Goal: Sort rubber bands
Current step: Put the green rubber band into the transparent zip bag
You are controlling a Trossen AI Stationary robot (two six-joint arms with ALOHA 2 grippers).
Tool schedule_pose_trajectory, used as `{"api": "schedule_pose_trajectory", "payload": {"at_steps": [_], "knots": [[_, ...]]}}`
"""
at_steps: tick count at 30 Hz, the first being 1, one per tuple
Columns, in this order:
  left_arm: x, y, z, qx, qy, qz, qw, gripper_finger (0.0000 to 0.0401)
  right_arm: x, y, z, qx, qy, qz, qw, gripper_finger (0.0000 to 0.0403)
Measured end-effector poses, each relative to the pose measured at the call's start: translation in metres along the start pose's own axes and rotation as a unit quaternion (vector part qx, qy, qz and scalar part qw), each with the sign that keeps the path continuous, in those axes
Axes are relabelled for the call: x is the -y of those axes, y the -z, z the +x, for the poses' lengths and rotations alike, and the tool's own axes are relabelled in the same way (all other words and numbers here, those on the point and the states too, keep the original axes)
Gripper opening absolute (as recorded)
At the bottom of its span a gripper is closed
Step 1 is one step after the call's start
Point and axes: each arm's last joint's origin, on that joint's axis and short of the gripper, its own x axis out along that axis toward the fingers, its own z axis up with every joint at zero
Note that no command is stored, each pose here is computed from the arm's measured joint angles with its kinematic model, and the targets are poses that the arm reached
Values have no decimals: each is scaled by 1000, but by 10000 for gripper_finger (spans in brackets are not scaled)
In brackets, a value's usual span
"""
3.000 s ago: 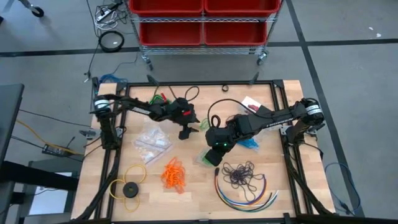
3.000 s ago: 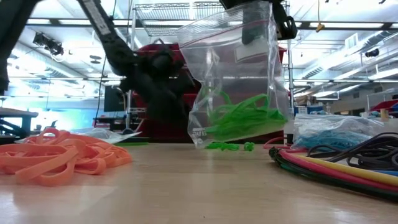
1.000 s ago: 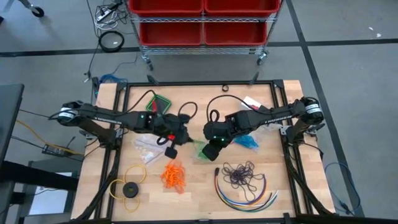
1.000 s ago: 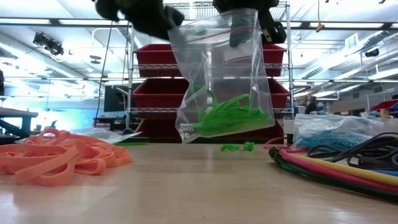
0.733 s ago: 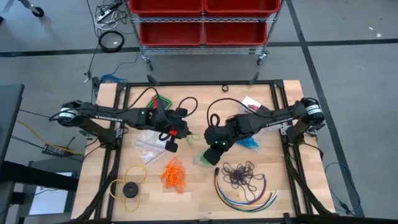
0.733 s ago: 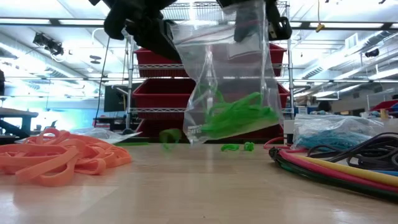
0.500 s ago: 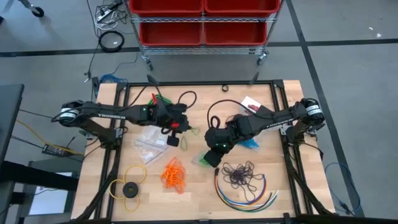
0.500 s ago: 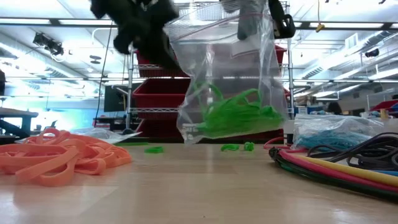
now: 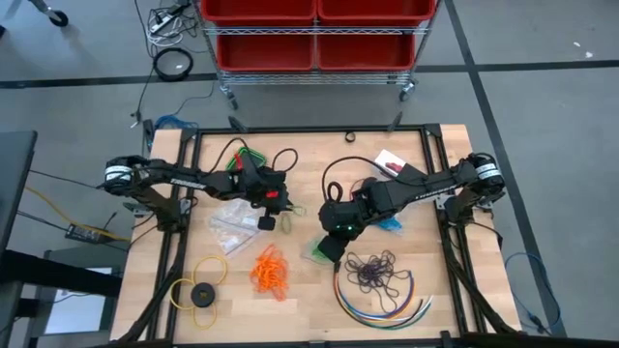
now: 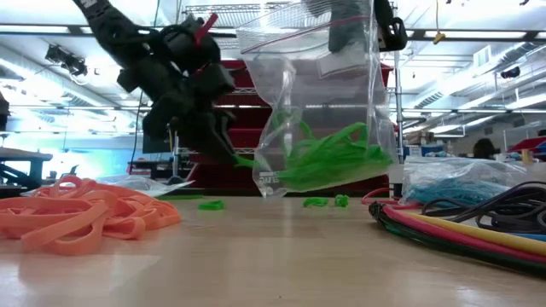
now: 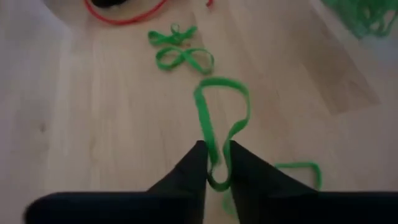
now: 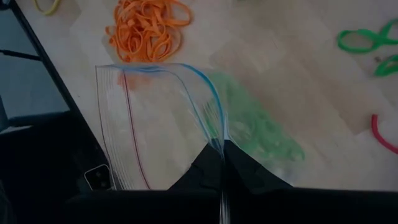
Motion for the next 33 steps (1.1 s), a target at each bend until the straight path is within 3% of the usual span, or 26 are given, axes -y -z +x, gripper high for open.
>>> {"api": "schedule_pose_trajectory", "payload": {"at_steps": [8, 14, 23, 33], "knots": [[-1, 1, 3, 20, -18, -5, 1000, 148, 0, 0, 0, 1, 0, 1, 1000, 0], [-3, 4, 2, -8, -56, -9, 998, 151, 0, 0, 0, 2, 0, -2, 1000, 0], [-16, 18, 7, -38, -68, -44, 996, 152, -1, 0, 0, 5, 0, -4, 1000, 0], [-35, 49, 35, -61, -39, -92, 993, 224, -1, -1, 0, 8, -3, -9, 1000, 0]]}}
